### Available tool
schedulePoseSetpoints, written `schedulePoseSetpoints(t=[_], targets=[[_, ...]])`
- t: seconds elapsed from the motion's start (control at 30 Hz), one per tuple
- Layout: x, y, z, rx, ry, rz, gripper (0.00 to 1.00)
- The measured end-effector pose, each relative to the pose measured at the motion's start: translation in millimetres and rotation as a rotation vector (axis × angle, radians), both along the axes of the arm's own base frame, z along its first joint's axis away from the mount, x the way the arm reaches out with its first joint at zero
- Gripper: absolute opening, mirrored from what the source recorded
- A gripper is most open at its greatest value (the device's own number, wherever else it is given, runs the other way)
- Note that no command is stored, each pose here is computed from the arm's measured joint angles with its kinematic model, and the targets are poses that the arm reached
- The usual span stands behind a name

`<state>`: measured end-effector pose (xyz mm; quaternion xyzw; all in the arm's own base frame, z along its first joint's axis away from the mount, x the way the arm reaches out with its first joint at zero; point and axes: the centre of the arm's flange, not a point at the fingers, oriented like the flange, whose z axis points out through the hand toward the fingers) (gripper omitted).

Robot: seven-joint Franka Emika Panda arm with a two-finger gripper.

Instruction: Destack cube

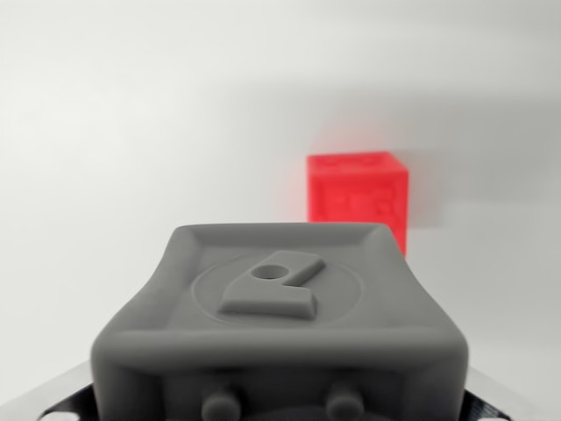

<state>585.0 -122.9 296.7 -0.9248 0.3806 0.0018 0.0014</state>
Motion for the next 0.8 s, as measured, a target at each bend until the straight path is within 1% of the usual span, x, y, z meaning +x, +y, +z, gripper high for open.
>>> schedulePoseSetpoints(t=[0.8], targets=[[8.3, 46.3, -9.7, -0.0012, 0.0011, -0.075, 0.0]])
